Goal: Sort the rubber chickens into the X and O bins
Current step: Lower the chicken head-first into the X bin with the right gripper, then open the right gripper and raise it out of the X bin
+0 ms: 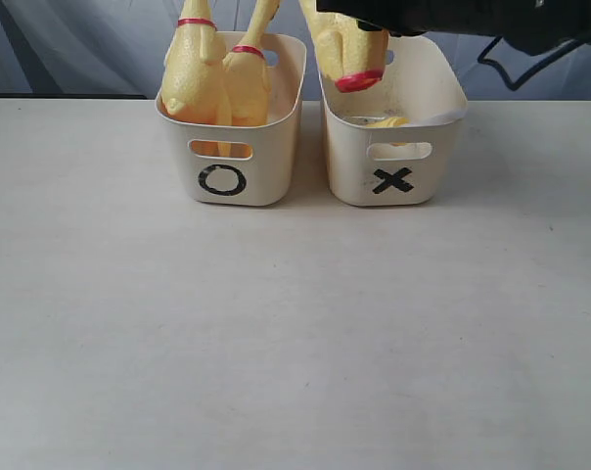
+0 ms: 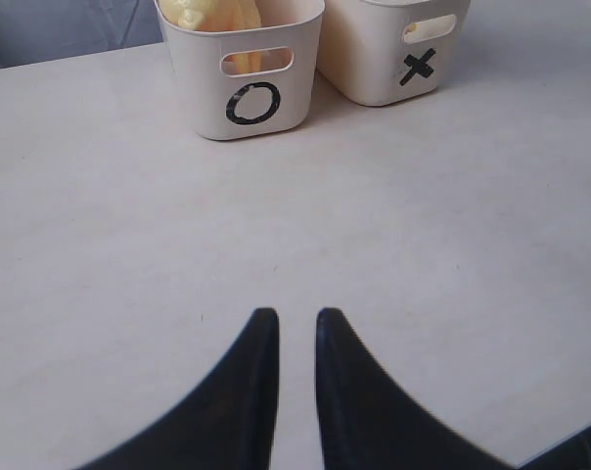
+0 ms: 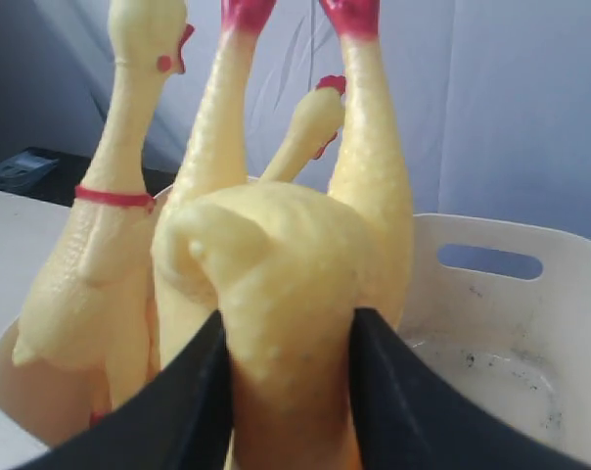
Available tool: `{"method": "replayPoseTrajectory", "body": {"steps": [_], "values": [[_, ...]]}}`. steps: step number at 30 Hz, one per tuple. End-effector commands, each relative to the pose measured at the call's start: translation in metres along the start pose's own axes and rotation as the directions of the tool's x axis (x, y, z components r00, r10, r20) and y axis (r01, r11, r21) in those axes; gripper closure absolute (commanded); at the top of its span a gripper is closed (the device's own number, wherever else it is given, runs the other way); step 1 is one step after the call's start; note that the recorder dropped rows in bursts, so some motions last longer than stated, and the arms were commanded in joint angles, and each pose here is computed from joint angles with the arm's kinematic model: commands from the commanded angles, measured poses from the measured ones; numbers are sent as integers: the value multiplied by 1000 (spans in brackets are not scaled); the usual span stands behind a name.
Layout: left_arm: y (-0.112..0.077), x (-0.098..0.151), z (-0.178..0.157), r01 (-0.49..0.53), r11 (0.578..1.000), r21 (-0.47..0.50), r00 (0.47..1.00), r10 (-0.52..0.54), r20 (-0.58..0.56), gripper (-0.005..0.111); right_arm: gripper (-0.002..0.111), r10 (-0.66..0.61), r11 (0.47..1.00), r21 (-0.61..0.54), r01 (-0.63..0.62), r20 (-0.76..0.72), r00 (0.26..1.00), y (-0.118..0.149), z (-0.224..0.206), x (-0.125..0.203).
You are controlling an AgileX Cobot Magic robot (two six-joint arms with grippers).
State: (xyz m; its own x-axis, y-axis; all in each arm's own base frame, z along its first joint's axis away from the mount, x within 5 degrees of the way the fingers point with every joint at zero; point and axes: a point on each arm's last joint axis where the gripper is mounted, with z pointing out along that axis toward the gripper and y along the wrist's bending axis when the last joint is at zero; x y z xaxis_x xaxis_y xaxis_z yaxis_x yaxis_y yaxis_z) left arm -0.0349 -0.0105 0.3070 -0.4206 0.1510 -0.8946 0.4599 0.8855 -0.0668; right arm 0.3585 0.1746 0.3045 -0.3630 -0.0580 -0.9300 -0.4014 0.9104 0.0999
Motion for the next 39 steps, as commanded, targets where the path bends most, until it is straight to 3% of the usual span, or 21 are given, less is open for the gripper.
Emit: {"method": "replayPoseTrajectory", "body": {"steps": [1, 8, 19, 23, 30, 39], "values": [[0, 2, 0, -1, 1000, -1, 1000, 1, 0, 92, 109, 7, 1000, 13, -8, 69, 998, -10, 21, 7], [0, 2, 0, 0, 1000, 1, 1000, 0, -2, 92, 109, 30, 998, 42, -35, 128, 991, -27, 47, 24], [0, 2, 0, -2, 1000, -2, 1000, 2, -3, 92, 109, 205, 957, 177, -228, 140, 969, -78, 58, 41], [0, 2, 0, -13, 1000, -3, 1000, 13, -3, 92, 108, 205, 957, 179, -226, 132, 970, -79, 60, 44], [0, 2, 0, -20, 1000, 0, 1000, 20, -8, 92, 43, 210, 957, 180, -226, 105, 972, -78, 60, 46], [-1, 2, 0, -17, 1000, 8, 1000, 17, -8, 92, 42, 204, 962, 152, -225, 141, 969, -70, 33, 15]]}}
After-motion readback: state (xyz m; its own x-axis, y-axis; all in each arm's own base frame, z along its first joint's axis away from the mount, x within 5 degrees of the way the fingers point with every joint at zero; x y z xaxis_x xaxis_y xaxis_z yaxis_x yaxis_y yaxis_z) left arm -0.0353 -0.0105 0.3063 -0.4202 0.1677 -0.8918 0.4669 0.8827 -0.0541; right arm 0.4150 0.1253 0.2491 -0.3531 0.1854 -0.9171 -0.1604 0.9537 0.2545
